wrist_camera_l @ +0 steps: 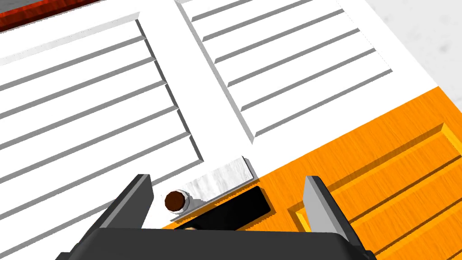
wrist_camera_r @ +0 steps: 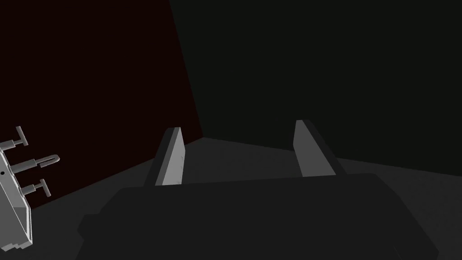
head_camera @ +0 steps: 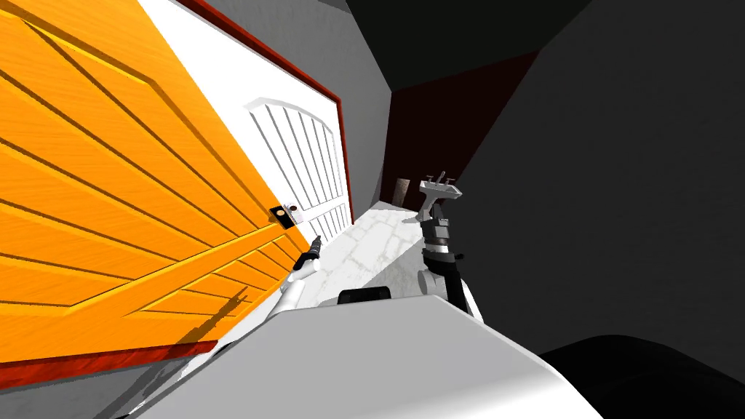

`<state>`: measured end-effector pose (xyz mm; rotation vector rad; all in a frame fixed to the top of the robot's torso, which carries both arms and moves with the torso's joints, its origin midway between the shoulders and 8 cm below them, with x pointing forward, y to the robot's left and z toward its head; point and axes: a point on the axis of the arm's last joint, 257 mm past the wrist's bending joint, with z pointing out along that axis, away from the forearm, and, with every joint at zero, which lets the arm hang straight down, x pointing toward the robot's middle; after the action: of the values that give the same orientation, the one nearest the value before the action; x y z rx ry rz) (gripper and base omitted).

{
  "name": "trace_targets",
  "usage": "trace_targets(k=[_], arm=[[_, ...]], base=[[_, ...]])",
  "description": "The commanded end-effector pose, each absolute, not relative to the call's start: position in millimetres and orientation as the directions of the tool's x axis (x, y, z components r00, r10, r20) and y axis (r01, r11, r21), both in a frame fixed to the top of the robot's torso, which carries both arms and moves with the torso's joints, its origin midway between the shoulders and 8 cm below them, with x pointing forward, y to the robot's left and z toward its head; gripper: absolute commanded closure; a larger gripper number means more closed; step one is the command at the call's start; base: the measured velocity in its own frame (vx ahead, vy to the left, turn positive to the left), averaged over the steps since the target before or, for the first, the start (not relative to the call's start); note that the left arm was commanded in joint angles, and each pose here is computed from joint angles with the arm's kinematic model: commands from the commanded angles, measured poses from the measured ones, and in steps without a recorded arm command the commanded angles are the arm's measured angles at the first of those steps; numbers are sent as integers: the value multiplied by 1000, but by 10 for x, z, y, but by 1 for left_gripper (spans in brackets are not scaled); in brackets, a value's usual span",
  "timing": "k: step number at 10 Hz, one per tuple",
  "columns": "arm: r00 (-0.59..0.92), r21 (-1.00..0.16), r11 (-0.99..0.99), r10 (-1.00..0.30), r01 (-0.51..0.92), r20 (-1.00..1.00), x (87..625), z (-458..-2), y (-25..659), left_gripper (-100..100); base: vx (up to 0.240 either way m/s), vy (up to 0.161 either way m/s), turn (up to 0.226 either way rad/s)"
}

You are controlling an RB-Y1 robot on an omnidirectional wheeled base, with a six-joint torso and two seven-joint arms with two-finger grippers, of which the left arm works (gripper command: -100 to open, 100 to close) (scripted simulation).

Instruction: Push the door open

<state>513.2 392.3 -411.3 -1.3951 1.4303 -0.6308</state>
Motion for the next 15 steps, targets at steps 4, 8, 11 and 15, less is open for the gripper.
trace_targets(k=[4, 8, 11, 15], arm=[[120, -840, 225, -939, -493, -322, 4926, -4339, 3996, -100], [72, -795, 248, -937, -553, -342, 4733, -4541, 4039, -100], [26, -755, 268, -935, -598, -353, 4561, -4704, 4064, -100], [-26, -711, 291, -933, -640, -358, 4373, -4867, 4074, -100]], base=[[-39, 66, -279], [-27, 64, -302], [-41, 92, -323], [-35, 65, -260]])
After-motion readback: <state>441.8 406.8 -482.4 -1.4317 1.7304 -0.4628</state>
